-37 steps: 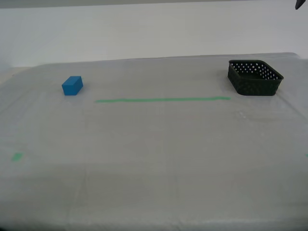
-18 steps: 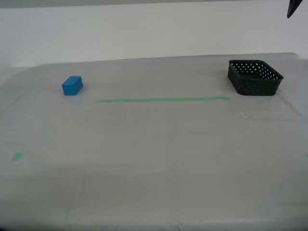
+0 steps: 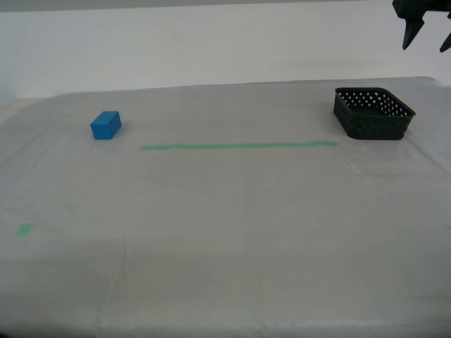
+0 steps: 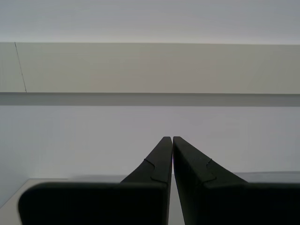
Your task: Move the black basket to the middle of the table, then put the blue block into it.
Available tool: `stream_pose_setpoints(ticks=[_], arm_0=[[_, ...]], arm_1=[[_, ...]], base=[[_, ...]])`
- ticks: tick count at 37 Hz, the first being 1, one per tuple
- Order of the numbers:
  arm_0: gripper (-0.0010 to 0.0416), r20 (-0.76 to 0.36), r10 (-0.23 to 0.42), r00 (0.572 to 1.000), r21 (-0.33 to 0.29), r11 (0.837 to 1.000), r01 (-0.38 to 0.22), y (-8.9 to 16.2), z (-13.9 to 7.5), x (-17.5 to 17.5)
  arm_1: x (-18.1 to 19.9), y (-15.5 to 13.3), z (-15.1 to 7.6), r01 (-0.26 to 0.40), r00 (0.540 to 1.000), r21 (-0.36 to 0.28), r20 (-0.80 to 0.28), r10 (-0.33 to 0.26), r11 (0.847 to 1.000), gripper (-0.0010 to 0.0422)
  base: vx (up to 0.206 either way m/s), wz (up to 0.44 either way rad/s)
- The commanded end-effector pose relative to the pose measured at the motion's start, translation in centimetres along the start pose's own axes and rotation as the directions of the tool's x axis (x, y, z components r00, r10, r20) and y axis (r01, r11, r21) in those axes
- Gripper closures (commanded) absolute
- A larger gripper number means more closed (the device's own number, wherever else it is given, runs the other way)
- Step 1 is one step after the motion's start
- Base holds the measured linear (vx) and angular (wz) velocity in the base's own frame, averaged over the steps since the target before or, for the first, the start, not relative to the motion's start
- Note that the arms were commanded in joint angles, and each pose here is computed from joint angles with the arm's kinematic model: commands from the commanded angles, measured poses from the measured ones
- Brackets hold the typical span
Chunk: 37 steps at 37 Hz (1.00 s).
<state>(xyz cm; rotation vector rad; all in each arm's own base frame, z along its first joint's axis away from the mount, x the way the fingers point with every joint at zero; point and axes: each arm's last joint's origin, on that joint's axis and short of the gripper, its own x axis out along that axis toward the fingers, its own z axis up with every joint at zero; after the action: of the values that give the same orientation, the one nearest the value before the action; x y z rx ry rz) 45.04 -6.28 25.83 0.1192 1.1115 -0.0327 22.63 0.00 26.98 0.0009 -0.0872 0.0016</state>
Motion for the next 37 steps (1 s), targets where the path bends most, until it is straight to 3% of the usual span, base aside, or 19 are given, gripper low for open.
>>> stream_pose_setpoints(ticks=[1, 11, 27, 37], arm_0=[[0.0050, -0.022, 0.004, 1.000, 0.001, 1.000, -0.004, -0.1, 0.0, 1.2], [0.0050, -0.058, 0.005, 0.998, 0.008, 1.000, -0.004, -0.5, -0.2, 3.2], [0.0051, -0.023, -0.023, 0.999, 0.018, 1.000, 0.023, -1.8, 0.2, 4.4], [0.0056, -0.087, 0.028, 0.996, 0.026, 0.999, -0.025, -2.0, -0.2, 8.4]], arm_1=[[0.0, 0.0, 0.1, -0.001, 1.000, -0.001, 0.005, 0.001, 1.000, 0.0412], [0.0, 0.0, 0.1, -0.001, 1.000, -0.001, 0.006, 0.001, 1.000, 0.0412], [0.0, 0.0, 0.1, -0.001, 1.000, -0.001, 0.005, 0.001, 1.000, 0.0412], [0.0, 0.0, 0.1, -0.001, 1.000, -0.001, 0.005, 0.001, 1.000, 0.0412]], base=[[0.000, 0.000], [0.000, 0.000], [0.000, 0.000], [0.000, 0.000]])
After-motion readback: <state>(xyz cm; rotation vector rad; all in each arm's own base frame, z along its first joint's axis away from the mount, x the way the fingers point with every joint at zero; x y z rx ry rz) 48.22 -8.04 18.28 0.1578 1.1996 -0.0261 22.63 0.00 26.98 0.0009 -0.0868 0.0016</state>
